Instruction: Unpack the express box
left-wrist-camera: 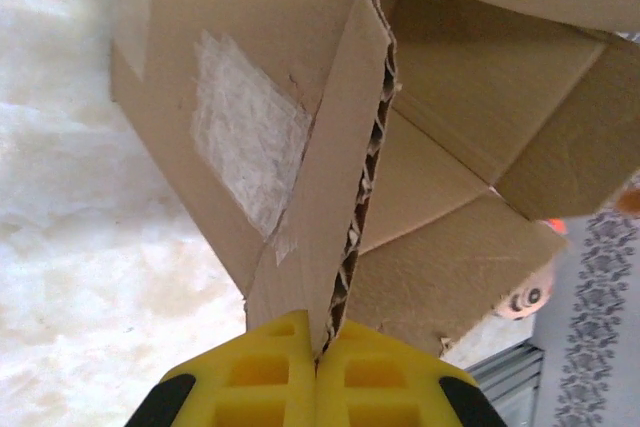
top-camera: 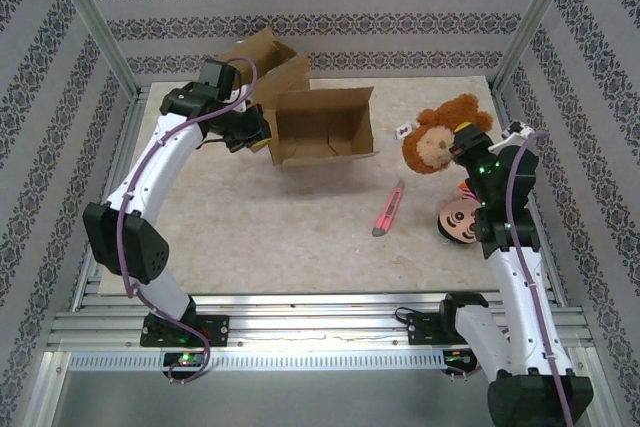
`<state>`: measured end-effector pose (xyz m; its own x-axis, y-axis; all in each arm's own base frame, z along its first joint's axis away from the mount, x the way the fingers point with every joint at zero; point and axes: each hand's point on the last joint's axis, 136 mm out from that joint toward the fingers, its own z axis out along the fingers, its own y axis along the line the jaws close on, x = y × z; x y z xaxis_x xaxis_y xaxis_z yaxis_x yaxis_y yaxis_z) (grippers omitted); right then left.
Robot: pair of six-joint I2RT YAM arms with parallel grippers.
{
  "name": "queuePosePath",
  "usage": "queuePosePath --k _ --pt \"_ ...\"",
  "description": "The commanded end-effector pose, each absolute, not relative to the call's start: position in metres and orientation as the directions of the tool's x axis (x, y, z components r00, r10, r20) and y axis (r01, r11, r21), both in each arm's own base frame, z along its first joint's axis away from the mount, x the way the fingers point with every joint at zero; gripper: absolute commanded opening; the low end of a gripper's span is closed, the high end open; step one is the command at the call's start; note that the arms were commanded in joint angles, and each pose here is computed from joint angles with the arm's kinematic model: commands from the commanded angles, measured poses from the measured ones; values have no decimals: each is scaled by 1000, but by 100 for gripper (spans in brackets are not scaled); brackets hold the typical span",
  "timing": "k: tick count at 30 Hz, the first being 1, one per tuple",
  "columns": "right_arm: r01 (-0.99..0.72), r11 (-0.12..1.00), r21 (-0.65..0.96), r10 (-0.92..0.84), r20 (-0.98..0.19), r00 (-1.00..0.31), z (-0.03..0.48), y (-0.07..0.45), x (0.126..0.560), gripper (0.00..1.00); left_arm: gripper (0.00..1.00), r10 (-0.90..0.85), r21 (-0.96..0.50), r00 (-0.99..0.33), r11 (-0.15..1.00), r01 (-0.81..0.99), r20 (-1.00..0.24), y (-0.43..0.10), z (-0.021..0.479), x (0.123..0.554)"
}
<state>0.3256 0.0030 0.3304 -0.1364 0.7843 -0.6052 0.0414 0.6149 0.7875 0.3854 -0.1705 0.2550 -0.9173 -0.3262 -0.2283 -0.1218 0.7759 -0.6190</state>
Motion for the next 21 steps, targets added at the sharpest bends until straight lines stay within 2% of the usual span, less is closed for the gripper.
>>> queuePosePath --k 1,11,18,19,21 --pt "-3 567 824 811 -559 -171 345 4 322 0 0 -446 -729 -867 667 -156 -223 -168 279 400" --pt "50 563 825 810 -539 -231 328 -5 333 0 0 -591 -835 -802 482 -264 -88 -171 264 411" --pt "79 582 809 795 -546 -265 314 -6 341 0 38 -612 -841 -787 463 -282 -74 -169 256 414" --pt "85 586 806 792 -547 -270 311 -7 343 0 49 -614 -842 -786 460 -282 -72 -169 257 415" --pt "97 592 800 788 -549 -278 305 -8 345 0 54 -614 -847 -786 456 -273 -78 -169 259 419"
